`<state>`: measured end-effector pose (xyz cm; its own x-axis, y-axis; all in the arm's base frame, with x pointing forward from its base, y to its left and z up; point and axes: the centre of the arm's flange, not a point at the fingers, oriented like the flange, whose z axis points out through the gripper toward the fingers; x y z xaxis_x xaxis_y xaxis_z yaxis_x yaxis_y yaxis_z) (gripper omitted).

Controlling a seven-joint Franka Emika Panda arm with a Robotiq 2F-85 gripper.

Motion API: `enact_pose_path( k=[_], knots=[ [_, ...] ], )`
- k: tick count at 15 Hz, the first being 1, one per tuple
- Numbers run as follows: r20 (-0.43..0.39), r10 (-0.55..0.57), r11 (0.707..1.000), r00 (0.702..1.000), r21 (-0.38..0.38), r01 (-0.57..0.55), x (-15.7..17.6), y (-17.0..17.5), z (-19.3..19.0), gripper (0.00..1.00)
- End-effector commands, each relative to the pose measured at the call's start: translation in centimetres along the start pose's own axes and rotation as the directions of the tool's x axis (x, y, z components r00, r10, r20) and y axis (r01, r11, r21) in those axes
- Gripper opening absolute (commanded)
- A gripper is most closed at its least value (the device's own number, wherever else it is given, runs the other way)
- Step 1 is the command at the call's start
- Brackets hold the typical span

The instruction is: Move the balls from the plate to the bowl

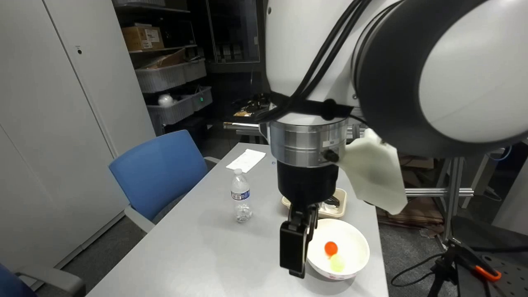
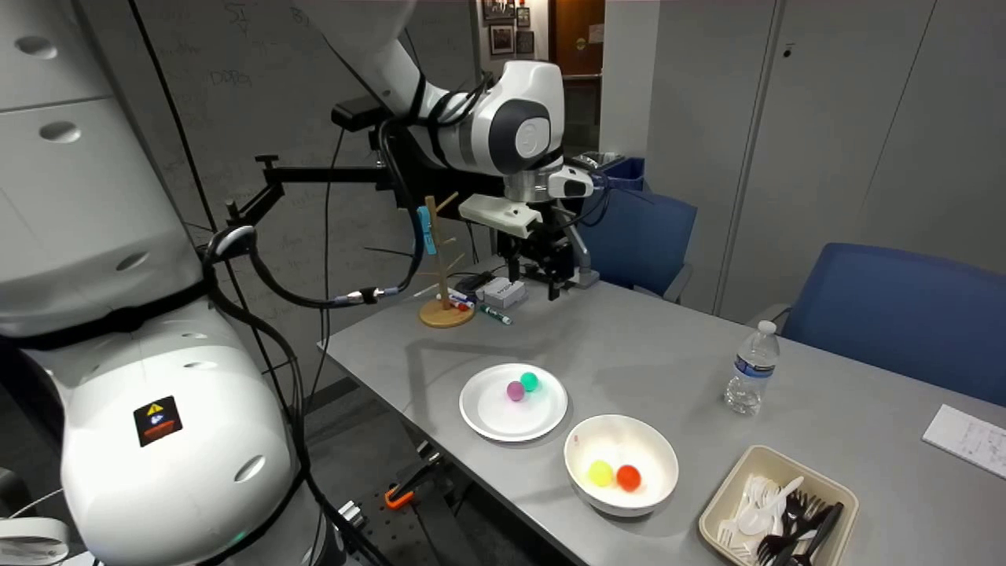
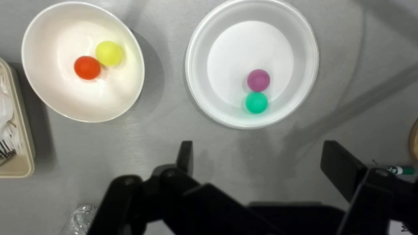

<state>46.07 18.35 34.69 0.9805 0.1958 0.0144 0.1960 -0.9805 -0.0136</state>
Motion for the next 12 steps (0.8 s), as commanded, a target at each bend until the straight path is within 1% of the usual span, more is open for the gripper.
enact_pose_path(
  k=[1, 4, 7, 12],
  knots=[
    [0.0, 0.0, 1.0, 1.0, 0.0, 0.0, 0.0, 0.0, 0.0, 1.0],
    [0.0, 0.0, 1.0, 1.0, 0.0, 0.0, 0.0, 0.0, 0.0, 1.0],
    [-0.001, -0.008, 1.0, 1.0, -0.007, 0.008, 0.9, 0.0, 0.9, 1.0],
    [0.039, -0.021, 1.0, 0.999, 0.017, 0.02, 2.5, -1.0, 3.5, 1.0]
  ],
)
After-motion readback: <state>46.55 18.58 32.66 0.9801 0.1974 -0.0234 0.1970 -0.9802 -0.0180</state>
